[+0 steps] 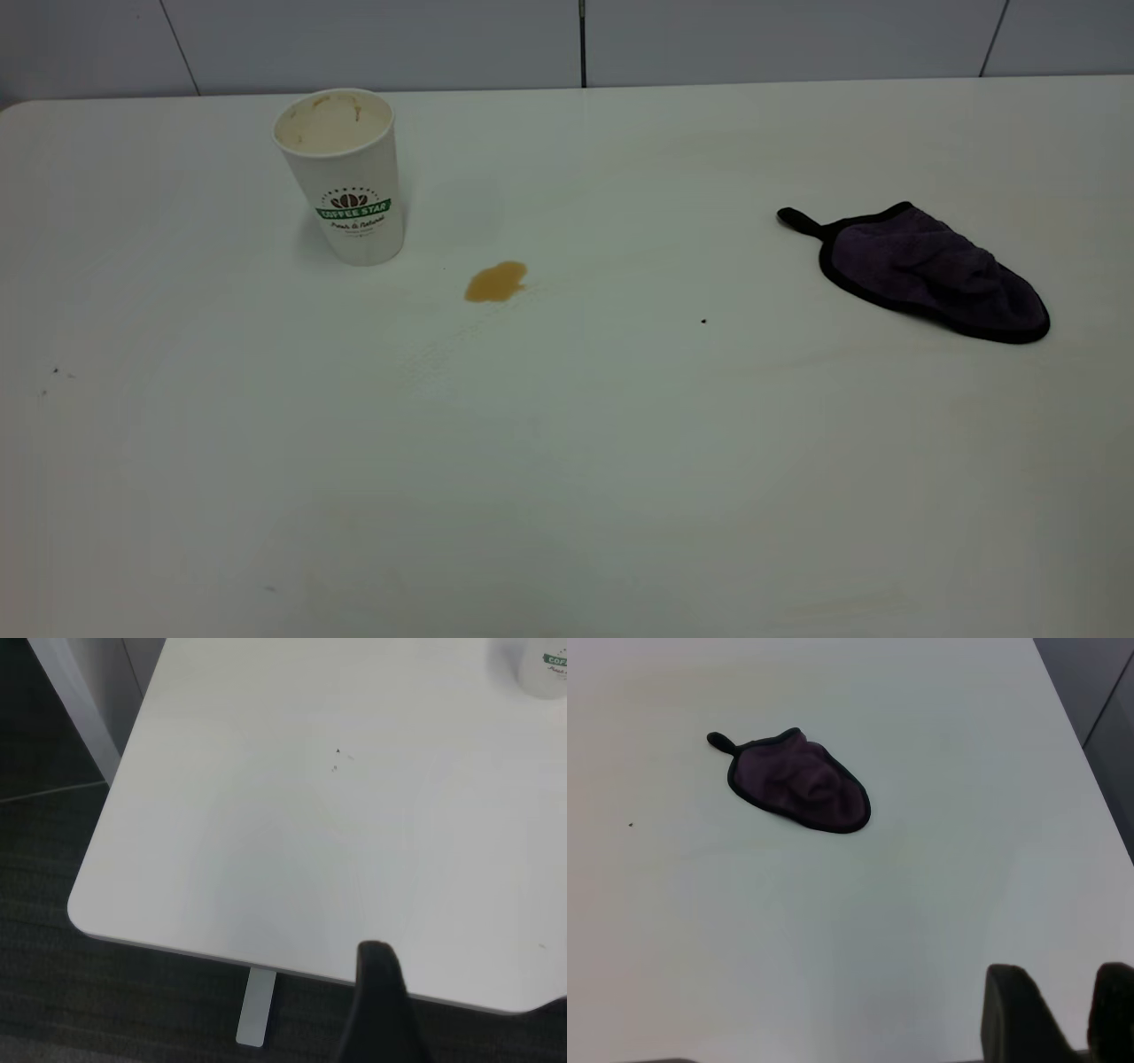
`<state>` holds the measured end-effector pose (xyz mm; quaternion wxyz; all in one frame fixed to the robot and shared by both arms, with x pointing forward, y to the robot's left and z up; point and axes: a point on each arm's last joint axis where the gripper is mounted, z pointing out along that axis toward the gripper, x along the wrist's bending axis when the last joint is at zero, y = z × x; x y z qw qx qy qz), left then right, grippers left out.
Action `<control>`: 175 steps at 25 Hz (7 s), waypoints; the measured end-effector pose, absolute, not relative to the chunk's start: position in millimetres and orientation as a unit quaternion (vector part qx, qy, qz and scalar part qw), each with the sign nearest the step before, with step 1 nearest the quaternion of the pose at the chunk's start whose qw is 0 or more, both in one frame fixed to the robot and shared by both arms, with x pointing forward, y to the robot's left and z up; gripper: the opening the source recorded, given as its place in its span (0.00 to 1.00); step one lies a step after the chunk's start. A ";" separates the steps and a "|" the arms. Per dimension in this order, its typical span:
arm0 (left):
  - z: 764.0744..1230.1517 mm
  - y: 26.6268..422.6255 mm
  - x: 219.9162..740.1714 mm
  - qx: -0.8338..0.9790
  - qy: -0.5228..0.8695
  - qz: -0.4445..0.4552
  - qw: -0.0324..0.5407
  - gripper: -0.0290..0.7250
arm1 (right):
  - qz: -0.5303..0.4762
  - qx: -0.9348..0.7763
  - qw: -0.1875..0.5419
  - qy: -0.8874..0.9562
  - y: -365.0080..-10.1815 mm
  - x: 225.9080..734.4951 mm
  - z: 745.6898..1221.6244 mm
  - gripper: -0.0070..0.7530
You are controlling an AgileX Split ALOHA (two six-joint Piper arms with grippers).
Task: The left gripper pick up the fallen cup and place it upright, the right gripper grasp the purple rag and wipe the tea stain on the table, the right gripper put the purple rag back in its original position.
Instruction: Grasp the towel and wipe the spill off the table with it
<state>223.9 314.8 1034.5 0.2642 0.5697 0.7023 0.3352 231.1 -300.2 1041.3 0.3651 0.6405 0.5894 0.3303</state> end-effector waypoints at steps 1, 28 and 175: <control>1034.5 314.8 223.9 0.570 0.702 0.335 0.264 0.79 | 0.330 0.640 0.365 0.589 -300.2 231.1 1041.3 0.32; 1034.5 314.8 223.9 0.570 0.702 0.335 0.264 0.79 | 0.343 0.643 0.340 0.594 -296.1 234.5 1050.0 0.40; 1034.5 314.8 223.9 0.570 0.702 0.335 0.264 0.79 | 0.153 0.570 0.137 0.795 -63.4 740.6 776.5 0.13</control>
